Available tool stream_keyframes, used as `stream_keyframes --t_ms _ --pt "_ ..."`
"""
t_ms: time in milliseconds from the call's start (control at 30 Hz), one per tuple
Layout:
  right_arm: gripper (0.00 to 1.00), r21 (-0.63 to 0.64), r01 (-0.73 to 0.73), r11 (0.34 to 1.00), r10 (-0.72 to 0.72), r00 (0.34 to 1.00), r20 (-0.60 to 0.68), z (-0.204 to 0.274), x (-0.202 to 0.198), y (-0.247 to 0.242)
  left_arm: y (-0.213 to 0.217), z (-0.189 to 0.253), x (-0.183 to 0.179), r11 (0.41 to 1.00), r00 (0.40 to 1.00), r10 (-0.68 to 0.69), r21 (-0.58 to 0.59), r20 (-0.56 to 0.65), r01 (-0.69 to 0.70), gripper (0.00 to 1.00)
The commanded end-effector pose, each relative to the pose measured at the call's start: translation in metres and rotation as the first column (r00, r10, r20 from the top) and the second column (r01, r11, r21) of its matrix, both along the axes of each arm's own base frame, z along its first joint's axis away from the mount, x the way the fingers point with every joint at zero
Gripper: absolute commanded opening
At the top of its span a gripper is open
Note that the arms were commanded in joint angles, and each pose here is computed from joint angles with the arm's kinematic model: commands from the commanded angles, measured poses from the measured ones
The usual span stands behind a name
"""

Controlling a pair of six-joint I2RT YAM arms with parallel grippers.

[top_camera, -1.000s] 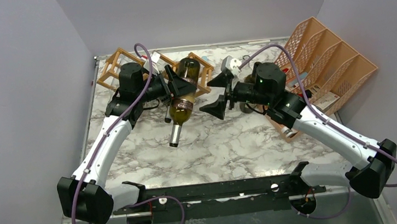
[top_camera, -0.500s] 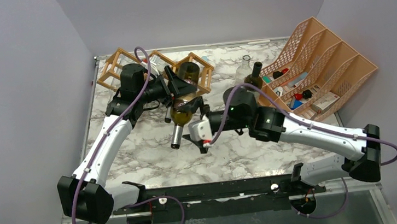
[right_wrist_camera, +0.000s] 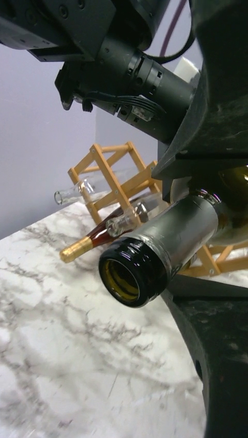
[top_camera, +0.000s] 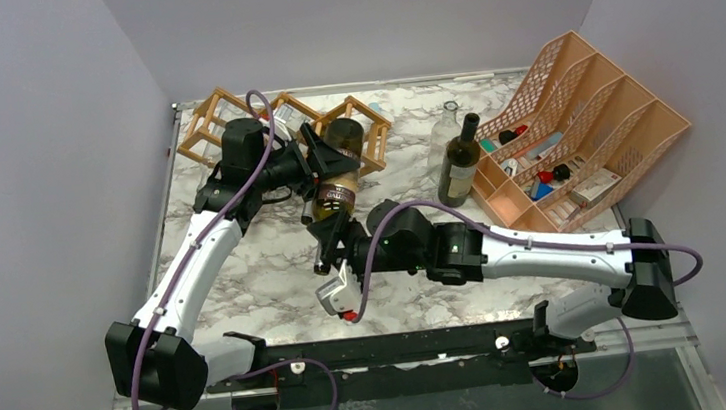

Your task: Take the wine bottle off the wine rack

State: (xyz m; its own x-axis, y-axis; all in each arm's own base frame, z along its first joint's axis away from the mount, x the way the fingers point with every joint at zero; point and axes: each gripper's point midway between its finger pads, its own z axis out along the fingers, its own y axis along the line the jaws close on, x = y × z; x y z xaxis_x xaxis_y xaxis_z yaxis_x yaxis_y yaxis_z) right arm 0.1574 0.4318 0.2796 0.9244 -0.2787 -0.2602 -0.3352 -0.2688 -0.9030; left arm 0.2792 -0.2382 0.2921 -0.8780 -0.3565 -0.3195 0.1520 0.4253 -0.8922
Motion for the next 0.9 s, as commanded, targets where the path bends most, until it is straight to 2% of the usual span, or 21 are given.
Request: stream_keyframes --t_ms 0,100,200,333,367,467,533,600,767,867 --pt "0.63 0.017 0.035 0.999 -0.037 0.991 0.13 0.007 0.013 0.005 0.0 0.029 -0.008 0.999 0.997 -0.002 -0.045 0.078 0.006 0.24" --pt "0.56 0.029 0.028 0.999 -0.032 0.989 0.143 0.006 0.014 0.008 0.002 0.026 -0.01 0.999 0.998 0.0 -0.039 0.066 0.003 0.25" --pt "0.44 0.034 0.019 0.999 -0.024 0.988 0.15 0.006 0.013 0.01 0.002 0.022 -0.012 0.999 0.999 0.003 -0.036 0.053 -0.001 0.26" --pt "0.27 0.096 -0.025 0.995 0.012 0.991 0.131 0.024 0.001 0.011 0.003 0.016 -0.016 0.999 0.999 -0.006 -0.036 0.032 0.007 0.37" --pt "0.21 0.117 -0.034 0.993 0.02 0.993 0.12 0.03 -0.002 0.01 0.003 0.014 -0.017 0.999 1.0 -0.005 -0.034 0.03 0.006 0.43" --pt "0.1 0.194 -0.048 0.98 0.034 0.997 0.076 0.047 -0.01 0.005 0.005 0.012 -0.02 1.0 0.999 -0.002 -0.027 0.045 0.003 0.78" --pt "0.05 0.238 -0.047 0.97 0.036 0.998 0.051 0.055 -0.013 0.002 0.006 0.015 -0.022 1.0 0.997 -0.008 -0.022 0.071 0.009 0.97" --pt "0.01 0.272 -0.038 0.962 0.035 0.999 0.015 0.063 -0.016 -0.003 0.007 0.016 -0.025 1.0 0.995 -0.013 -0.016 0.095 0.014 0.99" --pt "0.01 0.392 -0.014 0.92 0.048 0.996 -0.078 0.092 -0.025 -0.021 0.011 0.009 -0.03 1.0 0.993 -0.024 0.013 0.116 0.022 0.99" --pt "0.01 0.414 0.0 0.91 0.058 0.99 -0.128 0.1 -0.031 -0.033 0.014 0.006 -0.032 0.999 0.991 -0.019 0.04 0.135 0.014 0.99"
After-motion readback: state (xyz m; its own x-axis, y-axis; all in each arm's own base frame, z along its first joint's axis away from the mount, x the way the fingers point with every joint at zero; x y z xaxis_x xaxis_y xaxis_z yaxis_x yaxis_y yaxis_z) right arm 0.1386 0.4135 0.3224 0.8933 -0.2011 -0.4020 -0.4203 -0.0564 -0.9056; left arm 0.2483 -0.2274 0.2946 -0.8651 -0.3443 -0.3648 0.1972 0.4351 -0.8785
